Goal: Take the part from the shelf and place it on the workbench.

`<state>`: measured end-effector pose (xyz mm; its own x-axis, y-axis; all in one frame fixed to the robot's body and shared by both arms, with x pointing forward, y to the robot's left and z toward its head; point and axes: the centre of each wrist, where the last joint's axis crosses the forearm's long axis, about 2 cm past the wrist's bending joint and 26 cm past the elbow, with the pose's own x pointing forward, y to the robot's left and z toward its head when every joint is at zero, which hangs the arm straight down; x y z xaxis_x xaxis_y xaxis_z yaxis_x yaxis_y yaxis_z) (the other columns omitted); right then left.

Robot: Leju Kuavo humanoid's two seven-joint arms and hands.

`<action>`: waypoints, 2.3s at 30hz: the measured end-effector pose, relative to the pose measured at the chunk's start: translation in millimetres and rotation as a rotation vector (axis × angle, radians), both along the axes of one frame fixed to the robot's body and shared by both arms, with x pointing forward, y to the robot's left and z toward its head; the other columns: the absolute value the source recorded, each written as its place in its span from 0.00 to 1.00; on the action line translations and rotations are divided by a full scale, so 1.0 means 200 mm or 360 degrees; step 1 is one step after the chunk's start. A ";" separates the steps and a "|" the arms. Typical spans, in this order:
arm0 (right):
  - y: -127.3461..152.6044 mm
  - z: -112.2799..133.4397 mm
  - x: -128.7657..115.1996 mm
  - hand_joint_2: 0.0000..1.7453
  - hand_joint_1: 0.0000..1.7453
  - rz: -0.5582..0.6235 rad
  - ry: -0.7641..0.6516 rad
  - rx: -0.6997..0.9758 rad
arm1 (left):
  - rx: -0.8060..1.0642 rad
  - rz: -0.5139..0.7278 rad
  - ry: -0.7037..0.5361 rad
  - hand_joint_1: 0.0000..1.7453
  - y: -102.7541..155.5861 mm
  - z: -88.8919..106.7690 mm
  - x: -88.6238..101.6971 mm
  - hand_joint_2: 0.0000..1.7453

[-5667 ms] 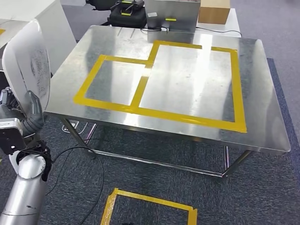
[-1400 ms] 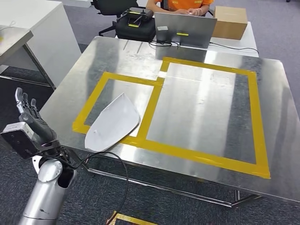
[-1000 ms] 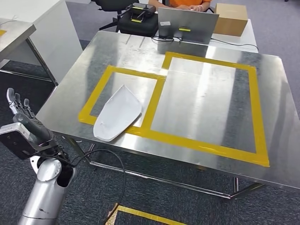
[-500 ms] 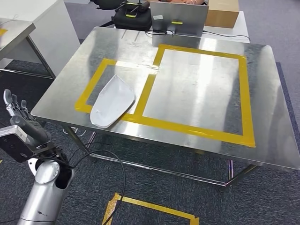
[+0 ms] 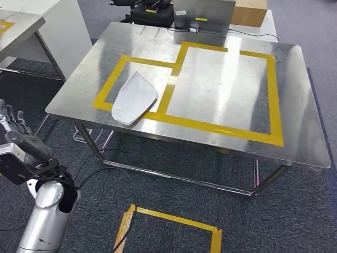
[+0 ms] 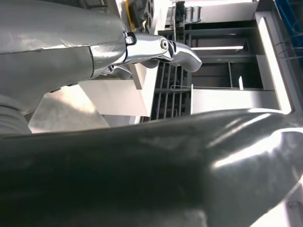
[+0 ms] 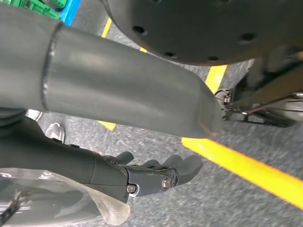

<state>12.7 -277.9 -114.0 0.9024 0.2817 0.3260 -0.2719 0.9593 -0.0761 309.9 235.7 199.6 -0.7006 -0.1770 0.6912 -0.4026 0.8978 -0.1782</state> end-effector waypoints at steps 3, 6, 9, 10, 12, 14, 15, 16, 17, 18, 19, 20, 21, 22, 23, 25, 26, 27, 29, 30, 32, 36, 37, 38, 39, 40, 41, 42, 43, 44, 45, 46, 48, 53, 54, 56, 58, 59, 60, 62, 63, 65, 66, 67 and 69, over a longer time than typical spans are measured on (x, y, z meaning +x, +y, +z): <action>0.00 0.00 0.02 0.00 0.00 0.0000 -0.0011 -0.0001 | 0.0001 0.0004 -0.0018 0.00 0.01 0.01 0.00 0.00; 0.00 0.00 0.02 0.00 0.00 0.0000 -0.0012 -0.0005 | 0.0000 0.0009 -0.0022 0.00 0.01 0.01 0.00 0.00; 0.00 0.00 0.02 0.00 0.00 -0.0001 -0.0014 -0.0011 | 0.0002 0.0014 -0.0022 0.00 0.02 0.01 0.00 0.00; 0.00 0.00 0.02 0.00 0.00 -0.0001 -0.0014 -0.0012 | 0.0003 0.0014 -0.0021 0.00 0.02 0.01 0.00 0.00; 0.00 0.00 0.02 0.00 0.00 -0.0001 -0.0015 -0.0014 | 0.0005 0.0016 -0.0021 0.00 0.02 0.01 0.00 0.00; 0.00 0.00 0.02 0.00 0.00 -0.0001 -0.0015 -0.0015 | 0.0006 0.0016 -0.0021 0.00 0.02 0.01 0.00 0.00; 0.00 0.00 0.02 0.00 0.00 -0.0001 -0.0015 -0.0014 | 0.0005 0.0016 -0.0022 0.00 0.02 0.01 0.00 0.00; 0.00 0.00 0.02 0.00 0.00 -0.0001 -0.0016 -0.0013 | 0.0005 0.0016 -0.0025 0.00 0.02 0.02 0.00 0.00; 0.01 0.00 0.02 0.00 0.00 -0.0001 -0.0017 -0.0012 | 0.0005 0.0016 -0.0027 0.00 0.02 0.02 0.00 0.00; 0.01 0.00 0.02 0.00 0.00 -0.0001 -0.0018 -0.0011 | 0.0005 0.0016 -0.0028 0.00 0.02 0.02 0.00 0.00; 0.01 0.00 0.02 0.00 0.00 -0.0001 -0.0018 -0.0010 | 0.0004 0.0016 -0.0029 0.00 0.02 0.02 0.00 0.00; 0.01 0.00 0.02 0.00 0.00 0.0000 -0.0018 -0.0009 | 0.0004 0.0016 -0.0029 0.00 0.02 0.02 0.00 0.00; 0.01 0.00 0.02 0.00 0.00 0.0000 -0.0018 -0.0009 | 0.0005 0.0016 -0.0029 0.00 0.02 0.02 0.00 0.00; 0.01 0.00 0.02 0.00 0.00 0.0000 -0.0017 -0.0009 | 0.0006 0.0015 -0.0031 0.00 0.02 0.02 0.00 0.00; 0.01 0.00 0.02 0.00 0.00 0.0000 -0.0016 -0.0009 | 0.0008 0.0012 -0.0032 0.00 0.02 0.02 0.00 0.00; 0.01 0.00 0.02 0.00 0.00 0.0001 -0.0014 -0.0010 | 0.0007 -0.0003 -0.0025 0.00 0.02 0.02 0.00 0.00; 0.01 0.00 0.02 0.00 0.00 0.0001 -0.0012 -0.0010 | 0.0005 -0.0014 -0.0016 0.00 0.02 0.02 0.00 0.00; 0.01 0.00 0.02 0.00 0.00 0.0001 -0.0011 -0.0010 | 0.0001 -0.0025 -0.0005 0.00 0.02 0.01 0.00 0.00; 0.01 0.00 0.02 0.00 0.00 0.0001 -0.0006 -0.0011 | -0.0005 -0.0042 0.0012 0.00 0.02 0.01 0.00 0.00; 0.01 0.00 0.02 0.00 0.00 0.0001 -0.0002 -0.0012 | -0.0005 -0.0049 0.0018 0.00 0.02 0.01 0.00 0.00; 0.01 0.00 0.03 0.00 0.00 -0.0001 0.0003 -0.0012 | -0.0005 -0.0059 0.0022 0.00 0.02 0.00 0.00 0.00; 0.01 0.00 0.03 0.00 0.00 -0.0027 0.0027 -0.0013 | -0.0004 -0.0064 0.0028 0.00 0.02 0.00 0.00 0.00; 0.01 0.00 0.03 0.00 0.00 -0.0037 0.0038 -0.0017 | -0.0004 -0.0064 0.0029 0.00 0.02 0.00 0.00 0.00; 0.01 0.00 0.03 0.00 0.00 -0.0045 0.0049 -0.0022 | -0.0004 -0.0065 0.0029 0.00 0.02 0.00 0.00 0.00; 0.01 0.00 0.03 0.00 0.00 -0.0054 0.0062 -0.0030 | -0.0004 -0.0066 0.0032 0.00 0.02 0.00 0.00 0.00; 0.01 0.00 0.03 0.00 0.00 -0.0063 0.0075 -0.0037 | -0.0004 -0.0068 0.0035 0.00 0.02 0.00 0.00 0.00; 0.01 0.00 0.03 0.00 0.00 -0.0071 0.0090 -0.0048 | -0.0004 -0.0069 0.0040 0.00 0.02 0.00 0.00 0.00; 0.01 0.00 0.03 0.00 0.00 -0.0078 0.0107 -0.0065 | -0.0004 -0.0070 0.0046 0.00 0.02 0.00 0.00 0.00; 0.01 0.00 0.03 0.00 0.00 -0.0081 0.0122 -0.0089 | -0.0002 -0.0071 0.0051 0.00 0.02 0.00 0.00 0.00; 0.01 0.00 0.03 0.00 0.00 -0.0078 0.0135 -0.0124 | 0.0000 -0.0071 0.0055 0.00 0.02 -0.01 0.00 0.00; 0.01 0.00 0.03 0.00 0.00 -0.0070 0.0145 -0.0171 | 0.0004 -0.0070 0.0057 0.00 0.02 -0.01 0.00 0.00; 0.01 0.00 0.04 0.00 0.00 -0.0060 0.0152 -0.0221 | 0.0009 -0.0069 0.0058 0.00 0.02 -0.01 0.01 0.00; 0.02 0.01 0.05 0.00 0.00 -0.0044 0.0153 -0.0299 | 0.0016 -0.0065 0.0062 0.00 0.02 0.00 0.01 0.00; 0.03 0.01 0.05 0.00 0.00 -0.0051 0.0174 -0.0343 | 0.0018 -0.0067 0.0060 0.00 0.01 0.01 0.02 0.00; 0.03 0.01 0.05 0.00 0.00 -0.0059 0.0183 -0.0351 | 0.0019 -0.0065 0.0062 0.00 0.01 0.01 0.02 0.00; 0.04 0.01 0.06 0.00 0.00 -0.0064 0.0194 -0.0372 | 0.0022 -0.0058 0.0070 0.00 0.01 0.00 0.01 0.00; 0.04 0.01 0.06 0.00 0.00 -0.0061 0.0195 -0.0395 | 0.0021 -0.0048 0.0081 0.00 0.01 -0.01 0.01 0.00; 0.05 0.01 0.05 0.00 0.00 -0.0062 0.0195 -0.0403 | 0.0020 -0.0044 0.0084 0.00 0.01 -0.01 0.01 0.00; 0.05 0.01 0.05 0.00 0.00 -0.0065 0.0195 -0.0408 | 0.0019 -0.0041 0.0086 0.00 0.01 -0.01 0.01 0.00; 0.05 0.01 0.06 0.00 0.00 -0.0070 0.0193 -0.0412 | 0.0019 -0.0041 0.0088 0.00 0.01 -0.01 0.01 0.00; 0.05 0.01 0.06 0.00 0.00 -0.0071 0.0189 -0.0411 | 0.0020 -0.0041 0.0088 0.00 0.01 -0.01 0.01 0.00; 0.05 0.01 0.07 0.00 0.00 -0.0072 0.0186 -0.0409 | 0.0020 -0.0041 0.0089 0.00 0.01 -0.01 0.01 0.00; 0.06 0.01 0.07 0.00 0.00 -0.0072 0.0185 -0.0409 | 0.0021 -0.0041 0.0090 0.00 0.01 -0.01 0.01 0.00; 0.06 0.01 0.07 0.00 0.00 -0.0072 0.0185 -0.0411 | 0.0022 -0.0041 0.0091 0.00 0.00 -0.01 0.01 0.00; 0.06 0.01 0.07 0.00 0.00 -0.0075 0.0183 -0.0421 | 0.0028 -0.0038 0.0095 0.00 0.01 -0.01 0.01 0.00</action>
